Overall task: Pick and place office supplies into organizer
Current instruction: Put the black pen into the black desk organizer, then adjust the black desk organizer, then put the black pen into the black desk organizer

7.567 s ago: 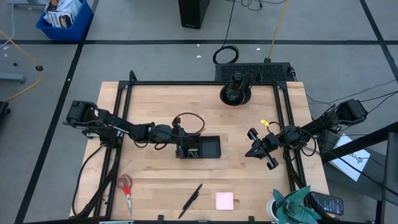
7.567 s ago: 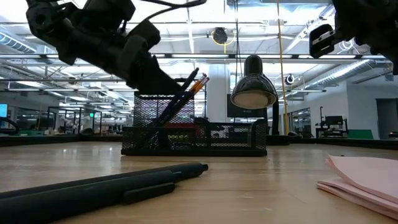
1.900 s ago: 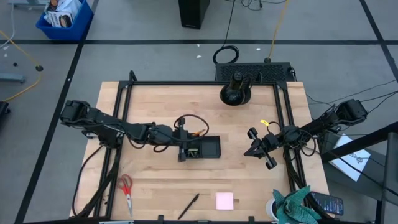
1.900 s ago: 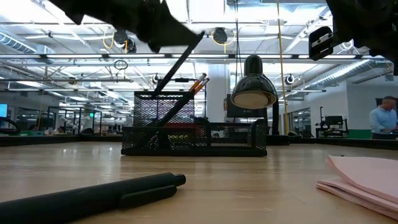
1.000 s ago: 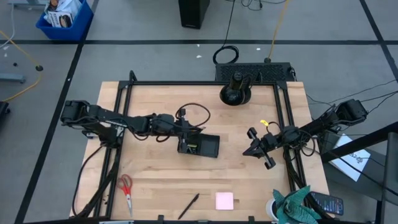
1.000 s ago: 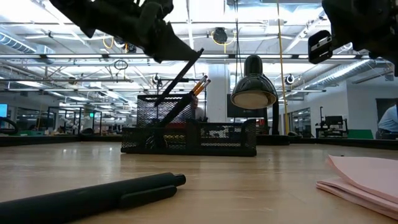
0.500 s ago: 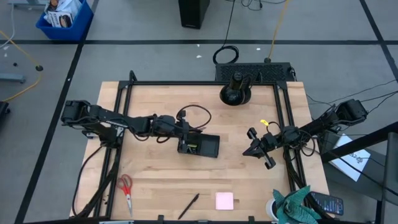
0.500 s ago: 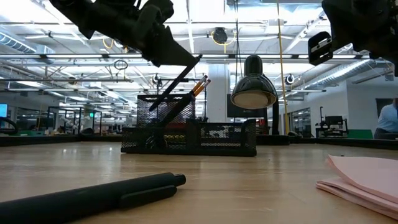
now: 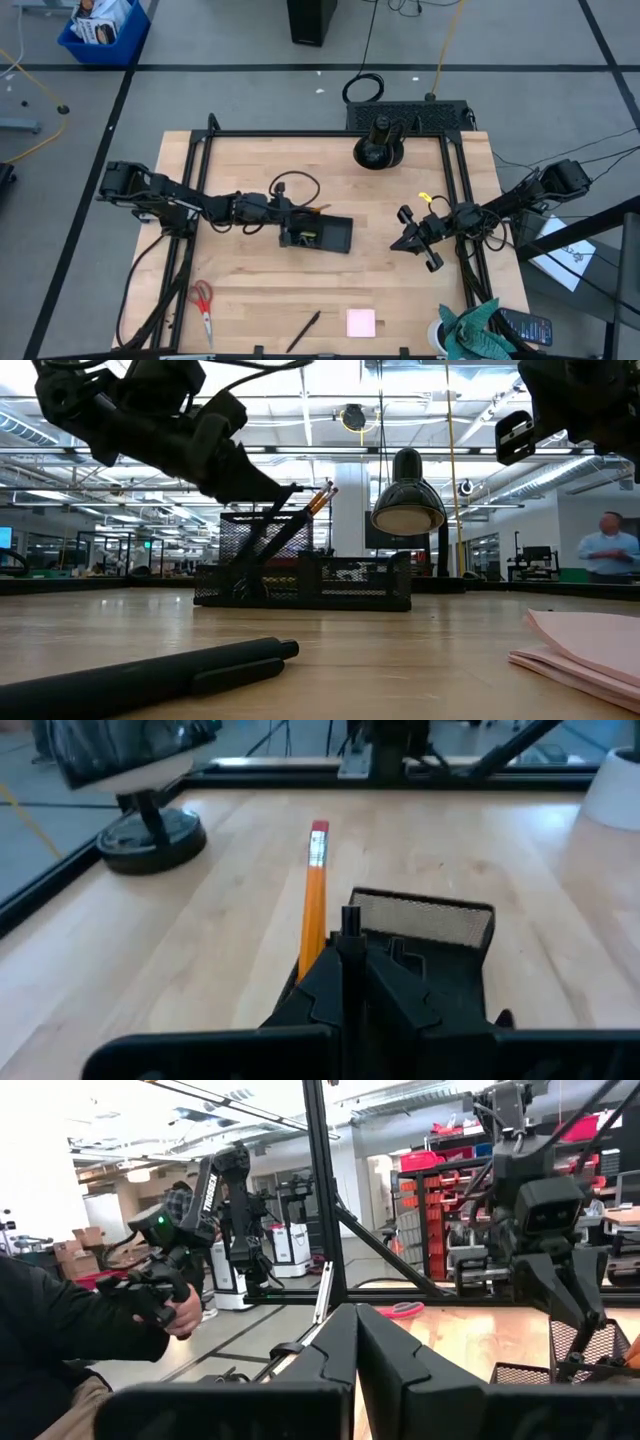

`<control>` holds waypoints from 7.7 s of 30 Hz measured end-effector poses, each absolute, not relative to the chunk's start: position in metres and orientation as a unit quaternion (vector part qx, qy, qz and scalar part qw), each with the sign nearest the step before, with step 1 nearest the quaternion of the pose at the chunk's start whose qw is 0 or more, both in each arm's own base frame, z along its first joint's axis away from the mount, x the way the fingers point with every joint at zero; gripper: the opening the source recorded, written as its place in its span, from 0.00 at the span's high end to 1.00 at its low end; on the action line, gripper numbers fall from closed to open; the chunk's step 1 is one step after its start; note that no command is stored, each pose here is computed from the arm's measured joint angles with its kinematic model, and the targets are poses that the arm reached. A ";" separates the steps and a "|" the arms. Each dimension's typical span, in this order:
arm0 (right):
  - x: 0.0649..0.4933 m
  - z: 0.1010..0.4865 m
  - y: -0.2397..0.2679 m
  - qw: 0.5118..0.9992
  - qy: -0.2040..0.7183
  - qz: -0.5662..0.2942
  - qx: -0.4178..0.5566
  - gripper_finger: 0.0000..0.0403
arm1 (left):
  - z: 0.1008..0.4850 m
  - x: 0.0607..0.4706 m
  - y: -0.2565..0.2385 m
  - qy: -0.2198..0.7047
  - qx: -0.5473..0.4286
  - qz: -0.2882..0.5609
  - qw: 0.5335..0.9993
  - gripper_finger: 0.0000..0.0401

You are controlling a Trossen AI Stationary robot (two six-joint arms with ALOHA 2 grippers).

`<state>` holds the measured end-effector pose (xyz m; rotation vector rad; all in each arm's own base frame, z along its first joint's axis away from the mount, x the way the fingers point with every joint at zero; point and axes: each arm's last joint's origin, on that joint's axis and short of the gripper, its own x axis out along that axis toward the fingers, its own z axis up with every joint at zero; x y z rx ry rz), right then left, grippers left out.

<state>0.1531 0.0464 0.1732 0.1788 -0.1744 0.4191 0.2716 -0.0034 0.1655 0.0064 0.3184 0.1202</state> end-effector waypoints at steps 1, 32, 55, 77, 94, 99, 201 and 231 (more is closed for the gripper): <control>0.153 0.174 0.046 0.970 -0.088 0.207 0.087 1.00 | 0.165 0.271 -0.003 0.161 0.004 0.061 0.985 0.94; 0.153 0.173 0.046 0.972 -0.086 0.204 0.074 1.00 | 0.204 0.266 0.005 0.179 0.121 0.186 0.958 0.73; 0.153 0.174 0.046 0.972 -0.098 0.203 0.065 1.00 | 0.127 0.206 0.029 0.148 -0.083 0.207 0.963 0.99; 0.153 0.175 0.046 0.972 -0.103 0.203 0.064 1.00 | 0.119 0.225 -0.005 0.174 -0.082 0.151 0.969 0.99; 0.153 0.174 0.046 0.972 -0.097 0.204 0.067 1.00 | 0.125 0.225 -0.003 0.141 -0.045 0.230 0.962 0.98; 0.153 0.172 0.046 0.973 -0.086 0.203 0.067 1.00 | 0.139 0.224 -0.005 0.105 -0.029 0.232 0.966 0.99; 0.154 0.170 0.046 0.973 -0.073 0.204 0.081 1.00 | 0.106 0.307 -0.135 0.384 -0.102 0.260 0.880 1.00; 0.154 0.170 0.046 0.973 -0.074 0.203 0.077 1.00 | 0.120 0.316 -0.136 0.413 -0.053 0.257 0.872 1.00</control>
